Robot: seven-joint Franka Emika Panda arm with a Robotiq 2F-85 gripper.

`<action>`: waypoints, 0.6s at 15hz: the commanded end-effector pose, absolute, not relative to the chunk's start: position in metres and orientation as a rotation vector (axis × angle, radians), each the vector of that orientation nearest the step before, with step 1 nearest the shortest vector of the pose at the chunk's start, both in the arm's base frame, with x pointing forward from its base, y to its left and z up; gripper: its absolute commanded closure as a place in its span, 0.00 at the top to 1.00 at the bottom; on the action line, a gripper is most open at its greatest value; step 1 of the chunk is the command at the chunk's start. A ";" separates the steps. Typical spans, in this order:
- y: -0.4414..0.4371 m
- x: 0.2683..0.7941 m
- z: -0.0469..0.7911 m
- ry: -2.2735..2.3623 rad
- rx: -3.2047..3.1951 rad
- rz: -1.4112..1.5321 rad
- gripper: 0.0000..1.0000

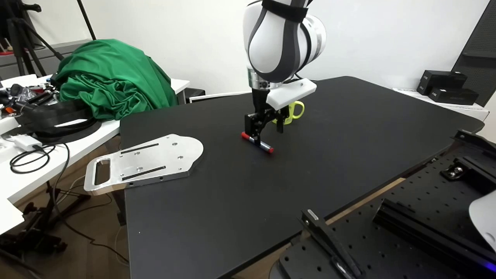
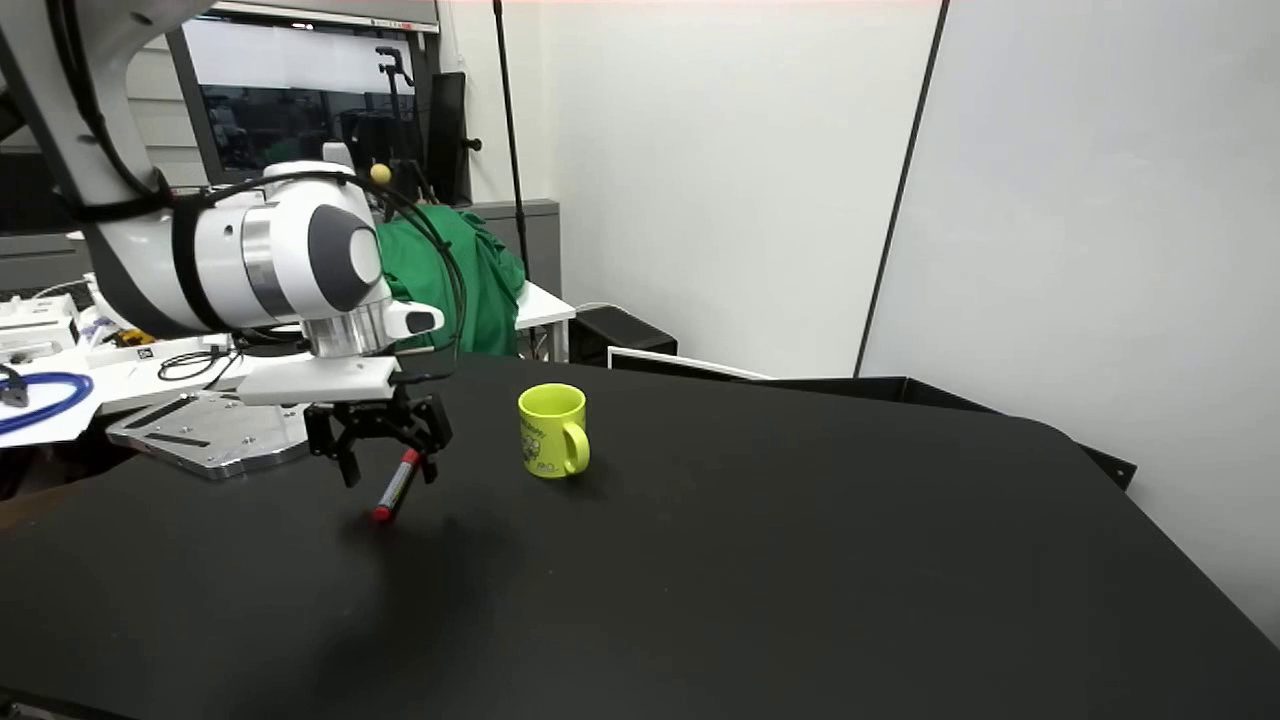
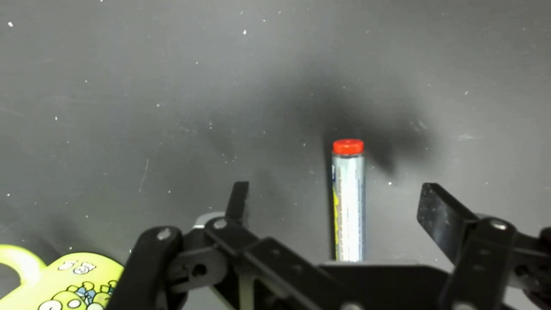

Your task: Pick the marker from the cup and put it on the table, then pick it and put it back in the cup

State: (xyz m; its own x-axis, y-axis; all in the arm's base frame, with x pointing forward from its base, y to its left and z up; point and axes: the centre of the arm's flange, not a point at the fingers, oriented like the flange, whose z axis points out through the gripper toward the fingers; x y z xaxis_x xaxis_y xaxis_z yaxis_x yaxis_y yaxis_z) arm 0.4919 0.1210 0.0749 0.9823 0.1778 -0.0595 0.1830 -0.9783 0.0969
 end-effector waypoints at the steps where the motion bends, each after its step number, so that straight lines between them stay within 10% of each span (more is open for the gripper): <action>1: 0.121 0.494 0.065 0.204 3.029 -0.067 1.00; 5: 0.120 0.492 0.058 0.176 3.034 -0.081 1.00; 6: 0.120 0.492 0.057 0.176 3.032 -0.083 0.75; 9: 0.121 0.492 0.055 0.172 3.032 -0.086 0.60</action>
